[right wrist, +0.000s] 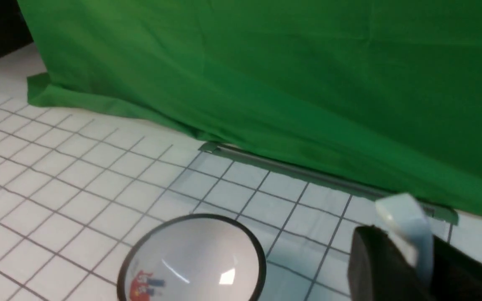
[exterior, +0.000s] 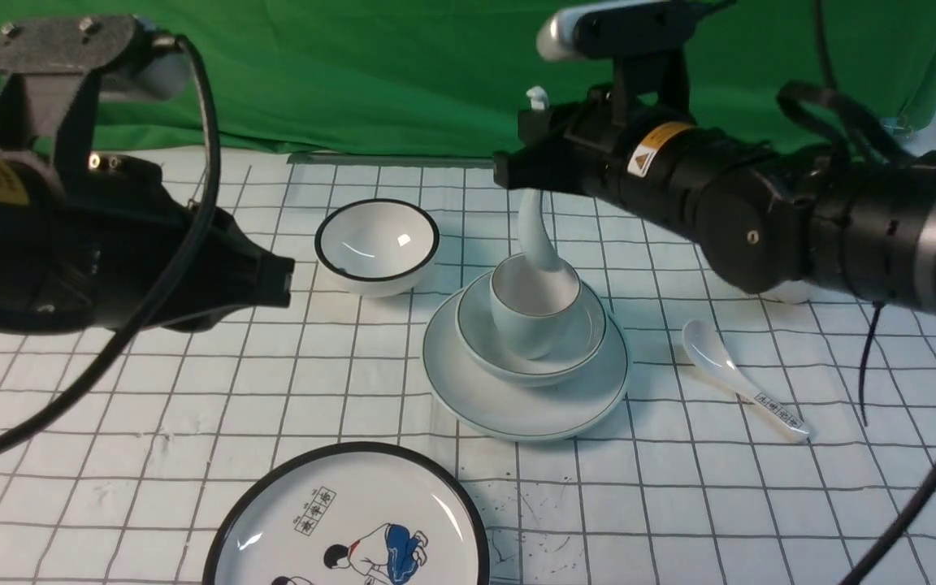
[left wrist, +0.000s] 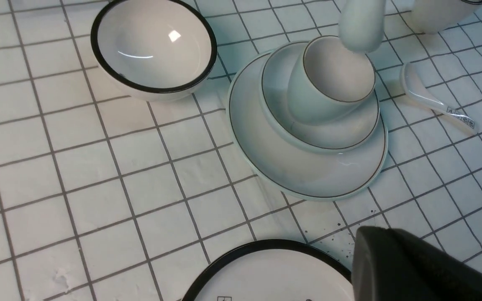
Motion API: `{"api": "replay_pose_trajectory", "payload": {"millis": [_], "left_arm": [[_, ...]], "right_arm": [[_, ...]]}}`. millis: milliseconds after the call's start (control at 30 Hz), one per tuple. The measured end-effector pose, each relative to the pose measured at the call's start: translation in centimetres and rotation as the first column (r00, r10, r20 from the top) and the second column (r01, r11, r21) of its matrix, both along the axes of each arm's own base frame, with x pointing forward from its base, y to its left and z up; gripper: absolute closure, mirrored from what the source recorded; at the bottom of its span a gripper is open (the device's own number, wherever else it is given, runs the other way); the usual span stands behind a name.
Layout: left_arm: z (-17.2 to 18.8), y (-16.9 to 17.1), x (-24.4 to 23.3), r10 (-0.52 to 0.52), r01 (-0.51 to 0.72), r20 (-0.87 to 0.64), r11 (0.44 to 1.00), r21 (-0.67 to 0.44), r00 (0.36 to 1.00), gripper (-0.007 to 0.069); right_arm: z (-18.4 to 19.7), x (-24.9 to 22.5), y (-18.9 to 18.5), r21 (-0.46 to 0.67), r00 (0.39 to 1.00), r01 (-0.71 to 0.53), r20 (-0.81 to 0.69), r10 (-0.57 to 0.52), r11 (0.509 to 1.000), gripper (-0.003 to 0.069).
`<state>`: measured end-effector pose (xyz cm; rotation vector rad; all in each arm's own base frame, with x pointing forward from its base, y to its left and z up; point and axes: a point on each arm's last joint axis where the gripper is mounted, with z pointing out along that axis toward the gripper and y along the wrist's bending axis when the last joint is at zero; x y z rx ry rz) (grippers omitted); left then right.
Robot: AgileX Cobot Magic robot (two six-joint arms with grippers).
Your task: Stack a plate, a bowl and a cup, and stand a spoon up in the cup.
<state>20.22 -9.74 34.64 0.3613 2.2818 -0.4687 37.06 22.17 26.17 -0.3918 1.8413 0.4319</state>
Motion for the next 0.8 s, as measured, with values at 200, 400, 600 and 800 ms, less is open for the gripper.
{"api": "replay_pose_trajectory", "payload": {"millis": [200,400,600,800], "left_arm": [[0.0,0.0,0.0,-0.001,0.001,0.001,1.000,0.001,1.000,0.0624],[0.0,0.0,0.0,-0.002,0.002,0.001,1.000,0.003,1.000,0.0624],[0.0,0.1,0.0,-0.003,0.003,0.005,1.000,0.019,1.000,0.0624],[-0.1,0.2,-0.2,-0.016,0.016,0.002,0.999,0.043,1.000,0.0624]], "right_arm": [[-2.3,0.6,0.3,-0.044,1.000,-0.007,-0.029,0.006,0.999,0.0536],[-2.8,0.0,0.1,-0.096,0.991,-0.026,-0.130,0.013,0.995,0.0300],[3.5,-3.9,-1.9,-0.194,0.981,-0.099,-0.186,0.062,0.976,0.0416],[15.2,-12.6,-9.0,-0.197,0.999,-0.042,-0.040,0.034,0.979,0.0624]]}}
